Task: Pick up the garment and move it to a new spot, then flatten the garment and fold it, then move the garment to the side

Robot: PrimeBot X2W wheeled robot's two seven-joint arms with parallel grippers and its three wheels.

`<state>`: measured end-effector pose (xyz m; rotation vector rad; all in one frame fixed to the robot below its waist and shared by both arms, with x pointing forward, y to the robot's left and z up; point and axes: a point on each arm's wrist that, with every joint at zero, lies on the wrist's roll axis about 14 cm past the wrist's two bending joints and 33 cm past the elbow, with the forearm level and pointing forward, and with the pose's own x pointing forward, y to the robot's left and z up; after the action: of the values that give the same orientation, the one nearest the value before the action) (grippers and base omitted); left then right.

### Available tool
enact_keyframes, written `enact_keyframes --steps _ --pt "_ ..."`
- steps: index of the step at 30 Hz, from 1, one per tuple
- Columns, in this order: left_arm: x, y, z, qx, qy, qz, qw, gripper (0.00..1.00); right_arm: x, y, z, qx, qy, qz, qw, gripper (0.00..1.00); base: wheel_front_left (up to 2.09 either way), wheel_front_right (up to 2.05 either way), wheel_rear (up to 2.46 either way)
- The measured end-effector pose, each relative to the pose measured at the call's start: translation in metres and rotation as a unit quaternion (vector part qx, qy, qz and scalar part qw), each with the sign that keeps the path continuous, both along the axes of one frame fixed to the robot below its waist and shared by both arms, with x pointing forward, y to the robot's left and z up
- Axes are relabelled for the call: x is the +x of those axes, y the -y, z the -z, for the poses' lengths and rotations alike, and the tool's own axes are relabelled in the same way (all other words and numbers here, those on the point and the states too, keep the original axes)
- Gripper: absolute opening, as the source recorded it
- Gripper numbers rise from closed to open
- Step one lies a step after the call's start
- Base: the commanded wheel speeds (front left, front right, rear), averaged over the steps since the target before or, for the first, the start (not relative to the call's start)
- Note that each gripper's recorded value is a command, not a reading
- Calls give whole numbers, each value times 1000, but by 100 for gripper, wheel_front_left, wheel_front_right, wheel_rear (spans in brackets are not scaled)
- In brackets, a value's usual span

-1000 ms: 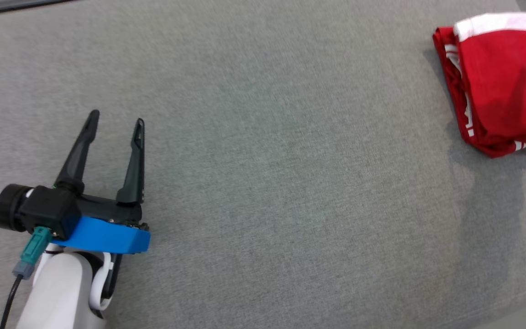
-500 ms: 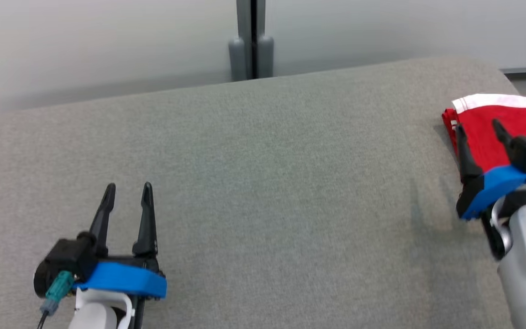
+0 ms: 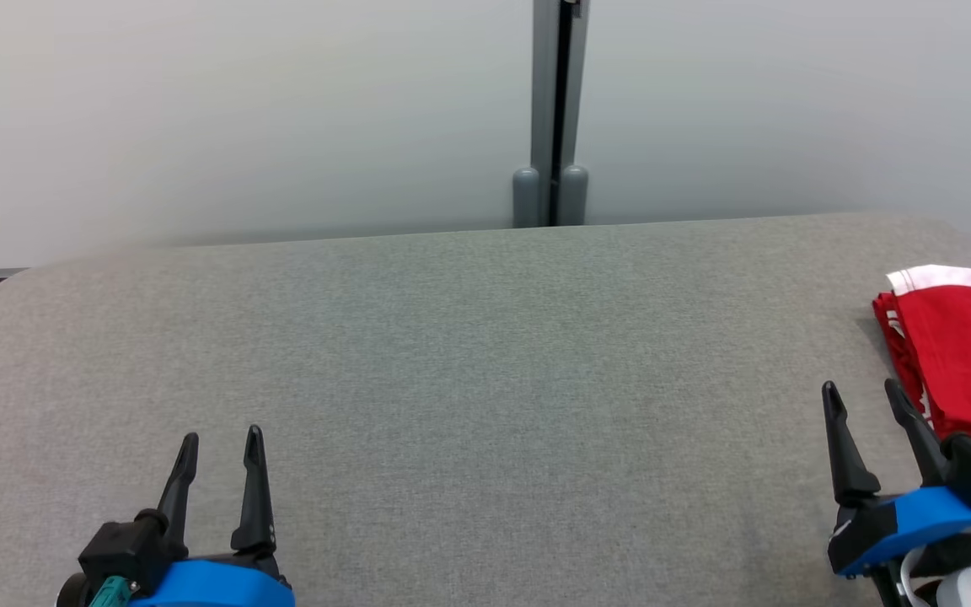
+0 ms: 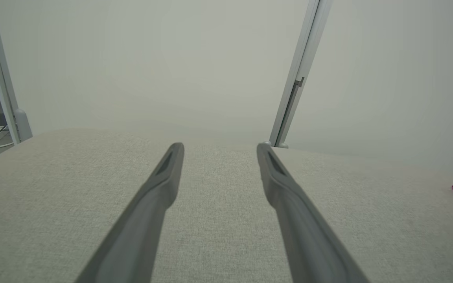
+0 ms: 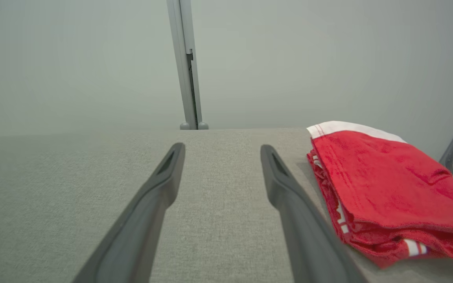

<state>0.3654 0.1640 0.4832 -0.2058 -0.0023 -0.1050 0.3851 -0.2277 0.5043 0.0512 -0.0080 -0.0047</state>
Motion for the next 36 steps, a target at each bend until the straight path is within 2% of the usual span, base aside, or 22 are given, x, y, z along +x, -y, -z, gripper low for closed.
enact_keyframes --steps 16,36 --pt "-13 -7 17 -1 -26 -10 1000 100 -18 -14 -12 9 4 -2 1000 100 0 0 0" --pt "-7 -1 21 0 -34 3 999 100 -20 -21 1 19 -12 -11 1000 100 0 0 0"
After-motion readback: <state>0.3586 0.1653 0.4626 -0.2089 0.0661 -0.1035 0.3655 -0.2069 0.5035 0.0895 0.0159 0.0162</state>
